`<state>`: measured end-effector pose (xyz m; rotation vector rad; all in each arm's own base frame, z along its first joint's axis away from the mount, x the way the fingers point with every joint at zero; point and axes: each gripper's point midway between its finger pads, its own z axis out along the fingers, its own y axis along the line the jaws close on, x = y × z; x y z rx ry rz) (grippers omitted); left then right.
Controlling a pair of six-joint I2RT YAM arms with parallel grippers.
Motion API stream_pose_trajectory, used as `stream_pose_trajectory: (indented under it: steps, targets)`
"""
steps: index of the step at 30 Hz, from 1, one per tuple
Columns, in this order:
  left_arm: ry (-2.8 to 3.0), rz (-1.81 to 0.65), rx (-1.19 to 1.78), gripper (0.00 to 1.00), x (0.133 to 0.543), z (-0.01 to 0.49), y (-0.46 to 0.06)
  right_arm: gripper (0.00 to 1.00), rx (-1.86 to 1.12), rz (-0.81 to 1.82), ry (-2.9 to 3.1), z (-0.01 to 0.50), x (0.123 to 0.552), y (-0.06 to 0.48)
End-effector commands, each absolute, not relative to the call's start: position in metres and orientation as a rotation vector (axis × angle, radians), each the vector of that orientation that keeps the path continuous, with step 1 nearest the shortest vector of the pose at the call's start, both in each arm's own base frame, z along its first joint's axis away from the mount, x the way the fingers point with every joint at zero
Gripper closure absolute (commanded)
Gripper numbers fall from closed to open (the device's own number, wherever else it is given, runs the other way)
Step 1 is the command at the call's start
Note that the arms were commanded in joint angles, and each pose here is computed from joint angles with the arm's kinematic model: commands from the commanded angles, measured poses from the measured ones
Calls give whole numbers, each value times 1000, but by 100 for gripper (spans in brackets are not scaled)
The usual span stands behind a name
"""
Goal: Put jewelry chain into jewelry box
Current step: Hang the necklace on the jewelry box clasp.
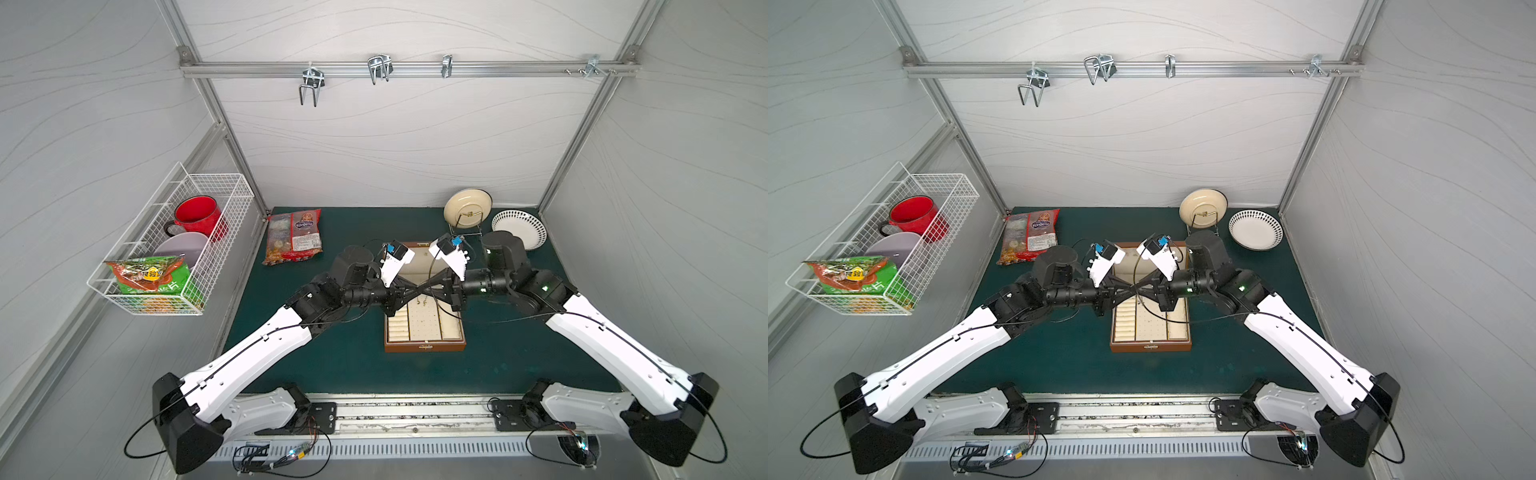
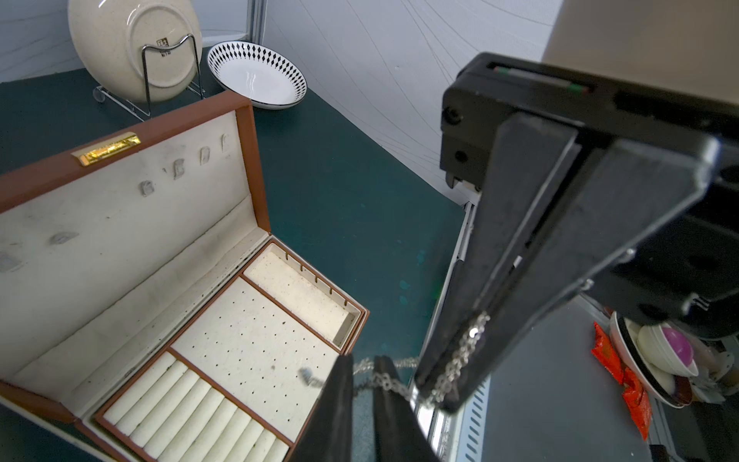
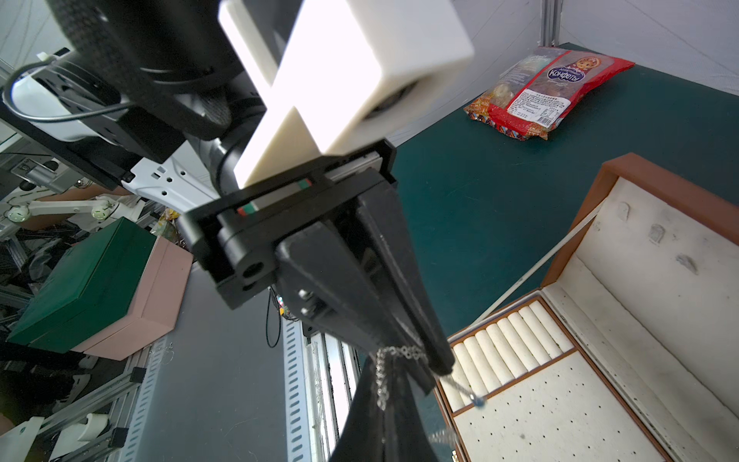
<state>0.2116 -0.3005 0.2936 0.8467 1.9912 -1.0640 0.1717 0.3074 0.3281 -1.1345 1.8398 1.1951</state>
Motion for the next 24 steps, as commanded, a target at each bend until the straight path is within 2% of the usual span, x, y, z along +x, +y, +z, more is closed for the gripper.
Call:
stream_pose_trajectory:
  steps: [1, 2, 12, 17, 24]
  targets:
    - [1914, -1098, 853, 98, 215, 310, -309, 100, -1114, 1214, 1799, 344, 172, 304]
    - [1914, -1096, 853, 100, 216, 310, -309, 100, -1109, 1215, 1801, 343, 173, 303]
    - [1932, -1001, 820, 100, 224, 307, -299, 100, -1082, 1205, 1825, 333, 185, 299]
    - [1979, -851, 765, 100, 242, 300, -284, 99, -1092, 1165, 1866, 313, 197, 302]
    - [2015, -765, 725, 100, 263, 291, -274, 99, -1072, 1081, 1917, 287, 224, 312]
